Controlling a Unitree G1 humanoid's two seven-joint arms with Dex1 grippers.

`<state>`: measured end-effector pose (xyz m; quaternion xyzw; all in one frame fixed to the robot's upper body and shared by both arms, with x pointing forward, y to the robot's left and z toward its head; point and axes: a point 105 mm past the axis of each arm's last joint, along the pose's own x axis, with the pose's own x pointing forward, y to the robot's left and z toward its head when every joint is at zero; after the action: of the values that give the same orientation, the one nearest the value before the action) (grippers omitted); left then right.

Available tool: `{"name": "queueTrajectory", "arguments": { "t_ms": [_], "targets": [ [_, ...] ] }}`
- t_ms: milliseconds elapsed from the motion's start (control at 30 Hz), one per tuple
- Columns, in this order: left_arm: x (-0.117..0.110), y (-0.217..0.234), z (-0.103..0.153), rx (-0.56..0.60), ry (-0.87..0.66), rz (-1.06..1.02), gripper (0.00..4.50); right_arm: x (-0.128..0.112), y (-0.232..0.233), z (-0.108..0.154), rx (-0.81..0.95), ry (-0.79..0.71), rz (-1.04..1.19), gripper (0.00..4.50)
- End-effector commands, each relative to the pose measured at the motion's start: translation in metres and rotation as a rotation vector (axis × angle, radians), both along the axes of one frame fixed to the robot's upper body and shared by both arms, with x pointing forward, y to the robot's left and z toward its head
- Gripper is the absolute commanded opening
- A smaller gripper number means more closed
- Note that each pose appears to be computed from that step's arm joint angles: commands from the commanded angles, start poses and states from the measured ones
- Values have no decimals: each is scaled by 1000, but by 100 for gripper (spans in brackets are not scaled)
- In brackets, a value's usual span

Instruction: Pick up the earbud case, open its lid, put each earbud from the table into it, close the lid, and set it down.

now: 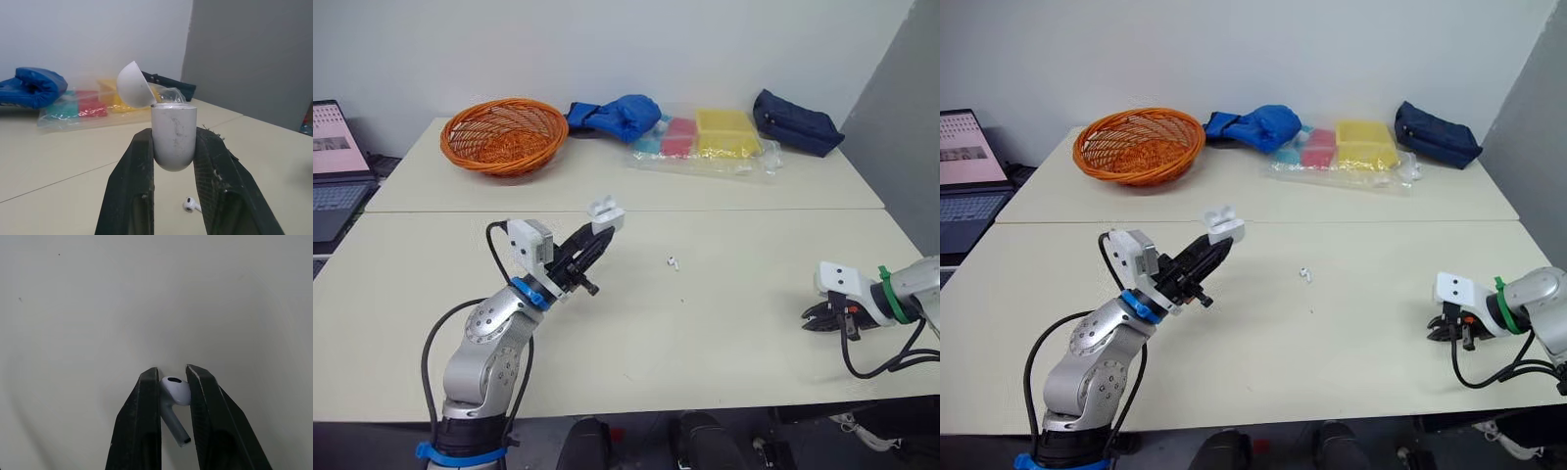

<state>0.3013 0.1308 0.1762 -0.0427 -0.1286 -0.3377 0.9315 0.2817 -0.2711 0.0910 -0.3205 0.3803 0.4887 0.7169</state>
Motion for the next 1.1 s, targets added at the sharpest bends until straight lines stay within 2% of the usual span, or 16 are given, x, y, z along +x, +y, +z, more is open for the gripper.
{"name": "queueTrajectory", "arguments": {
  "t_ms": [33,67,333,400,633,767,967,1033,1100],
  "targets": [
    [-6,3,16,4,-77,15,74,-1,-11,4,-49,-16,2,43],
    [-6,3,17,5,-80,13,74,-1,-12,2,-57,-15,-1,117],
    [-4,1,18,8,-74,-2,74,3,-26,10,-111,-24,-10,392],
    [-4,1,18,6,-72,-3,74,2,-31,12,-131,-22,-10,443],
    [-4,2,18,10,-70,-3,74,-4,-36,17,-166,6,-5,443],
    [-5,2,17,10,-65,-6,74,-9,-24,18,-118,50,-57,443],
    [-5,2,18,18,-71,0,74,-7,-10,20,-103,26,-77,443],
    [-4,3,19,20,-73,3,74,-7,-6,19,-95,25,-81,408],
    [-3,3,19,21,-74,2,74,-9,-7,17,-99,34,-90,353]
  ]
}}
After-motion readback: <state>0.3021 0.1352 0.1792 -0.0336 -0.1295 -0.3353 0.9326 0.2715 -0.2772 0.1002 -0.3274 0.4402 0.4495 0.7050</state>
